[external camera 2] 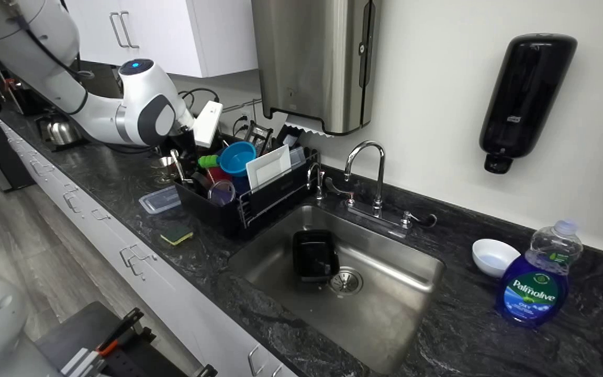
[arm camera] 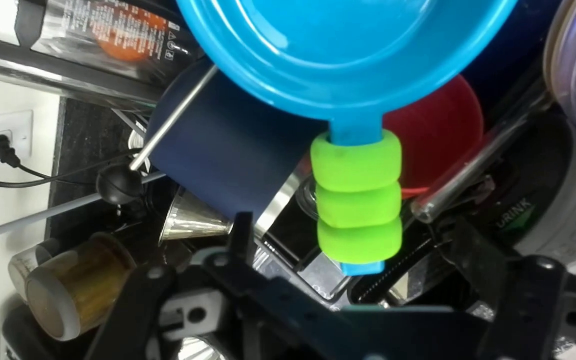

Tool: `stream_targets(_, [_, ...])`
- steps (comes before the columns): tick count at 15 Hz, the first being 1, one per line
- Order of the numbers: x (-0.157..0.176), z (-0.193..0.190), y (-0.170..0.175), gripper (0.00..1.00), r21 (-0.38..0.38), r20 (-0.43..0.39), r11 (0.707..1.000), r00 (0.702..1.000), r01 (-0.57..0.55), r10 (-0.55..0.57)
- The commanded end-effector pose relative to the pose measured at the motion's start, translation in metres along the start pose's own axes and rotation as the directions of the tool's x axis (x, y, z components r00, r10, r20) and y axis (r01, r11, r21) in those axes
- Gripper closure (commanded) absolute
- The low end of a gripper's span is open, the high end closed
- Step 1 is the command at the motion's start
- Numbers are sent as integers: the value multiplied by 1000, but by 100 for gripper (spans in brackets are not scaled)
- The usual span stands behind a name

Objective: Pick up the light blue object and put it in the sink

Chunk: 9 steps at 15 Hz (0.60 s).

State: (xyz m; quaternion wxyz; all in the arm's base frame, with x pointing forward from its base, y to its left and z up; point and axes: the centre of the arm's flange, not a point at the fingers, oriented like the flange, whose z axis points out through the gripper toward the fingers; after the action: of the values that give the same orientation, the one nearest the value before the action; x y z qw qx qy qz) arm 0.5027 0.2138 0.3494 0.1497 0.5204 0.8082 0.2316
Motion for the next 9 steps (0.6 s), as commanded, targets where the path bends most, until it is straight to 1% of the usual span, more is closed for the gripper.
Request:
stream_targets(1, [-1,6,0,0,-22,6,999,1000,24,-24])
stream_targets(2, [-1,7,-1,16,-23,6,999,1000,26,-26])
stream_targets(3, [0,7,-1,26,-24,6,999,1000,27,-27])
stream_targets(4, [0,6,-1,32,-26,6,999,1000,30,-30])
stream_targets(5, [0,6,-1,40,-28,7,999,999,32,-32])
stream_targets(9, [1,4,-1,69,-39,13,998,999,50,-49])
